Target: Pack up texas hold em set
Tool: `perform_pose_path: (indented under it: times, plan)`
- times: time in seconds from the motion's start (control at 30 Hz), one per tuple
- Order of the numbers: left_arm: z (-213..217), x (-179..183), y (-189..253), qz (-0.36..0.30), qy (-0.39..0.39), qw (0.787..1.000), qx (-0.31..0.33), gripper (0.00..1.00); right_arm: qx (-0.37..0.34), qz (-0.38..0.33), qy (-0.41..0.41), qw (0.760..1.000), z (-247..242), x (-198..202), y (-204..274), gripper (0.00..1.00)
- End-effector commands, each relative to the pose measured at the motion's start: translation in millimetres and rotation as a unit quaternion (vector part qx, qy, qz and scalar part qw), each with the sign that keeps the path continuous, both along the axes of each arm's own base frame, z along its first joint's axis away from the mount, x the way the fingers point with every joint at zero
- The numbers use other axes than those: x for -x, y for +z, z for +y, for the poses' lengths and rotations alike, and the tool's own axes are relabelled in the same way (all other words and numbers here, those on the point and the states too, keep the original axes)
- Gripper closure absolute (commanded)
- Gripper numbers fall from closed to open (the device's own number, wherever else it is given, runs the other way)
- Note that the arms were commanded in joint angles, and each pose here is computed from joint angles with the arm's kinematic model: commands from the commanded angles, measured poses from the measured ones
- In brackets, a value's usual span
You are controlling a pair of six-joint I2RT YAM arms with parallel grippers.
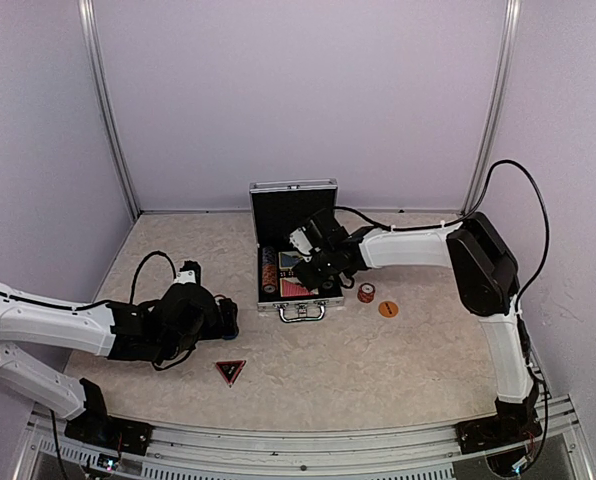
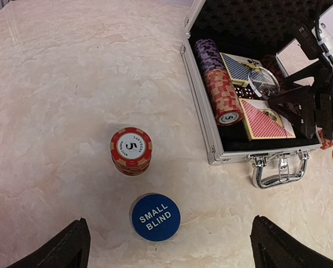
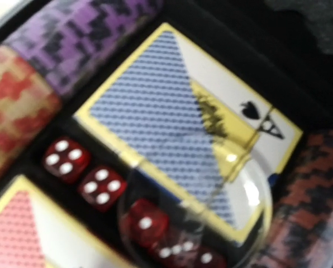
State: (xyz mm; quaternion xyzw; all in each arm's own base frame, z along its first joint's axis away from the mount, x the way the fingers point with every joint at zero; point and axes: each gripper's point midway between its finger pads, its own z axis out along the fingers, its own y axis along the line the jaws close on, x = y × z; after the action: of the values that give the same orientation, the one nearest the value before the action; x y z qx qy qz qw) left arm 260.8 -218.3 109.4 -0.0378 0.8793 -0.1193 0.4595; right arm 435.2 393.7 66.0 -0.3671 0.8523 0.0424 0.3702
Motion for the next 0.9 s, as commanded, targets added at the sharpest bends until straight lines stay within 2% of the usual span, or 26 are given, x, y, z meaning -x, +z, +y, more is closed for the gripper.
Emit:
perform_pose_path:
  times: [0.0, 0.37, 0.87]
  plan:
    - [0.9, 0.6, -3.9, 0.000, 0.001, 1.000, -0.003, 0.01, 0.040, -0.002, -0.036, 0.999, -10.1, -8.7, -9.9, 0.37]
    - [0.0, 0.9, -6.3, 0.002, 0.000, 1.000, -0.002, 0.01, 0.050, 0.010, -0.072, 0.996, -17.7, -24.8, -21.0, 0.38]
    - [-3.1, 0.3, -7.8, 0.004, -0.003, 1.000, -0.001, 0.01, 0.051, -0.026, -0.111, 0.992, -35.0, -61.9, -14.0, 0.38]
